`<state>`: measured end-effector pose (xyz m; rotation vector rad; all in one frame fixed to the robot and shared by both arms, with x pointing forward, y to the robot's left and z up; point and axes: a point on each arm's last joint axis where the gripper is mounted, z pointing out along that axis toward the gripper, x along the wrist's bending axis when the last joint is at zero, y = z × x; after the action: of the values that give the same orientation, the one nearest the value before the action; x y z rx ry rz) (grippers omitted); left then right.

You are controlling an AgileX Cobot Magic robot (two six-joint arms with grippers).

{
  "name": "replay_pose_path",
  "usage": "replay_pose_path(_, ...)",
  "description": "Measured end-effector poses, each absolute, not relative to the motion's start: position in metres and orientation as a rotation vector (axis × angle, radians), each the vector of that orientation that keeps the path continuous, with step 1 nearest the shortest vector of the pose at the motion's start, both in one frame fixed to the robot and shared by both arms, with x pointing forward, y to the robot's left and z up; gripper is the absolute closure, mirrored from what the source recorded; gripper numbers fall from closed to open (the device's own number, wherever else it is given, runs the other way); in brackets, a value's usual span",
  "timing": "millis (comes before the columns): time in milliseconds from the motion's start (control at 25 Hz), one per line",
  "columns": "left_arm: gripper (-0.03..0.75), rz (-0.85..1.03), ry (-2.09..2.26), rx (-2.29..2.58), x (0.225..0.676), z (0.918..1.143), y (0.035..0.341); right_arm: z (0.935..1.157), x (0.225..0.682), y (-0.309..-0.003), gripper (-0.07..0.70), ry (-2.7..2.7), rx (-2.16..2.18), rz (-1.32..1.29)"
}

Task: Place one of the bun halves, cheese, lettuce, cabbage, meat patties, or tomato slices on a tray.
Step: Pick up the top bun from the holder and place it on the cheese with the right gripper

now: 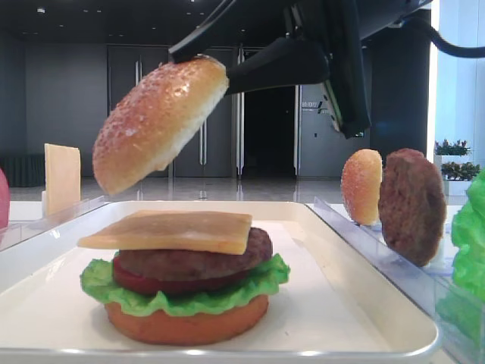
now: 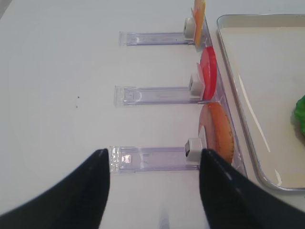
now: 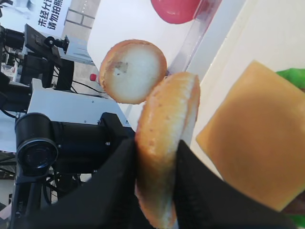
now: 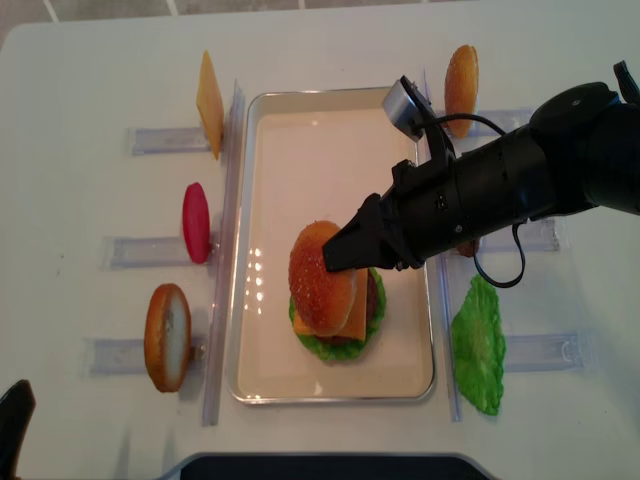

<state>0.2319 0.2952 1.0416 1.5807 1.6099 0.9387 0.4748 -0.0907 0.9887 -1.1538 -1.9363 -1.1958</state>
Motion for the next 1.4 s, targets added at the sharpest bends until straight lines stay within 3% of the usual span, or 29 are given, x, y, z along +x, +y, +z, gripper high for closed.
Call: replay_pose_path(1400, 0.263, 0.939, 1.61, 1.581, 0.2319, 1.0416, 0.2952, 0.9853, 0.4781, -0.0916, 0.433, -1.999, -1.153, -1.222)
